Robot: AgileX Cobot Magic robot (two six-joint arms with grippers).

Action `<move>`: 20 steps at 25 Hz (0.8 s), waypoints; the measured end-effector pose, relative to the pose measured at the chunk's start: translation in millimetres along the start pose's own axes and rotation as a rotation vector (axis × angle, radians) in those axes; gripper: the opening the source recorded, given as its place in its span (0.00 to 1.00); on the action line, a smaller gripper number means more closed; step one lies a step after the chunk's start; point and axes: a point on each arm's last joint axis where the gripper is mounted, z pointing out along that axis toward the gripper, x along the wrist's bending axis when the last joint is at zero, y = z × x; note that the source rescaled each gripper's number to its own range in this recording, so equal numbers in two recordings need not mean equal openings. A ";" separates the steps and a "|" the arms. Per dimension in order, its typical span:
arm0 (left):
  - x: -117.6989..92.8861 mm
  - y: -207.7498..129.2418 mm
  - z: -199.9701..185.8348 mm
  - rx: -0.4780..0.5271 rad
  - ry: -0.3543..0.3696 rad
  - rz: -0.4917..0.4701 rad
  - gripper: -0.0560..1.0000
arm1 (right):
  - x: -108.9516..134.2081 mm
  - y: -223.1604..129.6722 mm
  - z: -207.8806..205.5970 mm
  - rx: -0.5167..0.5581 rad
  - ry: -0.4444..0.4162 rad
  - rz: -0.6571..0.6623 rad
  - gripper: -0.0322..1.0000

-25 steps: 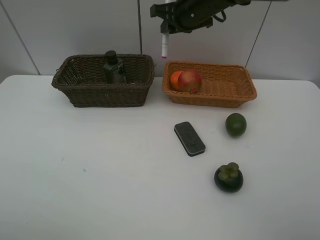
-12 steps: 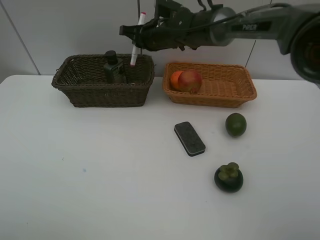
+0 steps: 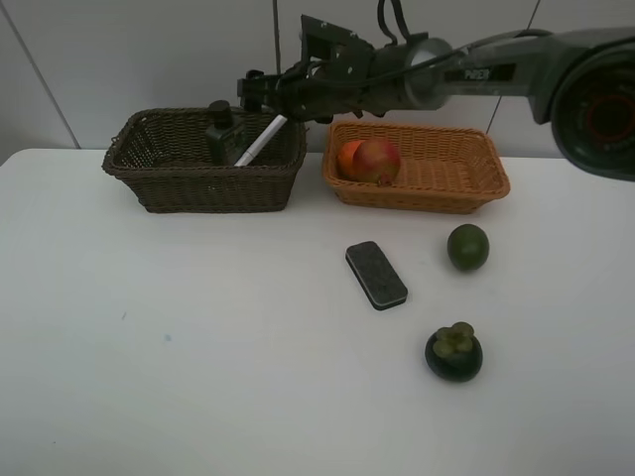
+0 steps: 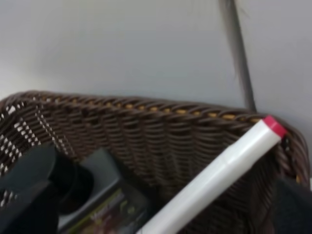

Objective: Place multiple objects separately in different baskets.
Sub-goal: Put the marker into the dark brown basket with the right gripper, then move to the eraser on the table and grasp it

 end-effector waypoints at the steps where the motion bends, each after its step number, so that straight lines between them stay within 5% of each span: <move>1: 0.0 0.0 0.0 0.000 0.000 0.000 0.90 | 1.0 0.2 -1.7 0.018 0.004 -0.005 0.98; 10: 0.0 0.0 0.0 0.000 0.000 0.000 0.90 | 25.6 39.2 -71.6 0.240 0.051 -0.125 1.00; 20: 0.0 0.0 0.0 0.000 0.000 0.000 0.90 | 18.1 30.4 -137.6 0.740 -0.070 -0.306 1.00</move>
